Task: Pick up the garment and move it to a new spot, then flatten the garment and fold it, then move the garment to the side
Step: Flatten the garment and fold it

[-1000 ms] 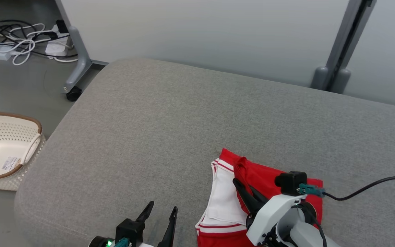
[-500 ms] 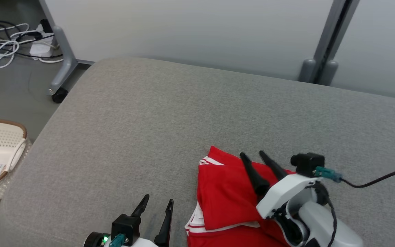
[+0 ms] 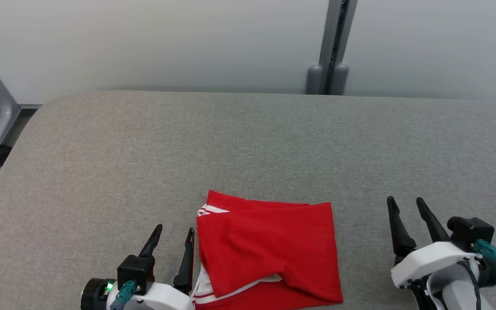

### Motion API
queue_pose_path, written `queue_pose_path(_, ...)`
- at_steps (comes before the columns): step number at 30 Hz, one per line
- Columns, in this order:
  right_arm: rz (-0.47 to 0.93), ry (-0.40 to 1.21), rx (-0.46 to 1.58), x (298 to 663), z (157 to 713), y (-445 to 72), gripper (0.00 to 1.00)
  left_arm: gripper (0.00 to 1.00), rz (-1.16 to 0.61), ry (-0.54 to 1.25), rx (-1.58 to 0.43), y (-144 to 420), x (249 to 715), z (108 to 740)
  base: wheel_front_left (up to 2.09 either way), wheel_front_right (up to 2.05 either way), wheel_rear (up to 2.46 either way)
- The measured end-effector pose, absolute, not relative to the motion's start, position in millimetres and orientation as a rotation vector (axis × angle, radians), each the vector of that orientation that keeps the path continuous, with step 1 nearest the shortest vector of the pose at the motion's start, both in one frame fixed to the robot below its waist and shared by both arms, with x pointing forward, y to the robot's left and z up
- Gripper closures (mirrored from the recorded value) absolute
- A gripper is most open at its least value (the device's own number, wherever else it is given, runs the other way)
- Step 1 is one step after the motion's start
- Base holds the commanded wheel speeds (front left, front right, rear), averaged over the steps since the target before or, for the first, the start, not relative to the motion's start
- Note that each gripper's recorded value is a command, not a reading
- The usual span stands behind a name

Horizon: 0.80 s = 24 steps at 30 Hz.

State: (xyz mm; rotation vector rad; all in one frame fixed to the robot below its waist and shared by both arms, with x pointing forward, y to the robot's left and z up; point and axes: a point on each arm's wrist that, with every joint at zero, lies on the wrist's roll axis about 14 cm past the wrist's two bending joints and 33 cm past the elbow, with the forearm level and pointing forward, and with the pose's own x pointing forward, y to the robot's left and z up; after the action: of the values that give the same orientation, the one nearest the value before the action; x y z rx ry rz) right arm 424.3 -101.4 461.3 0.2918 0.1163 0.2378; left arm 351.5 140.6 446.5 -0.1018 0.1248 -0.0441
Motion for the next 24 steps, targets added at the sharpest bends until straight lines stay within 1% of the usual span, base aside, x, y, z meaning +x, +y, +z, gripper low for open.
queue_pose_path(3, 0.171, 0.112, 0.273, 413.6, 457.1, -125.6, 0.00, 0.00, -0.056, 0.117, -0.088, 138.0, 355.5, 448.5, 0.00, 0.00, 0.00)
queue_pose_path(8, 0.119, 0.091, 0.223, 397.3, 459.2, -147.8, 0.00, 0.00, -0.066, 0.114, -0.065, 135.5, 353.6, 448.0, 0.00, 0.00, 0.00)
queue_pose_path(16, 0.087, 0.087, 0.248, 376.8, 458.8, -158.0, 0.00, 0.00, -0.076, 0.103, -0.043, 134.0, 347.6, 449.9, 0.00, 0.00, 0.00)
queue_pose_path(24, 0.087, 0.086, 0.247, 363.4, 458.3, -158.5, 0.00, 0.00, -0.069, 0.106, -0.034, 136.7, 338.2, 448.3, 0.00, 0.00, 0.00)
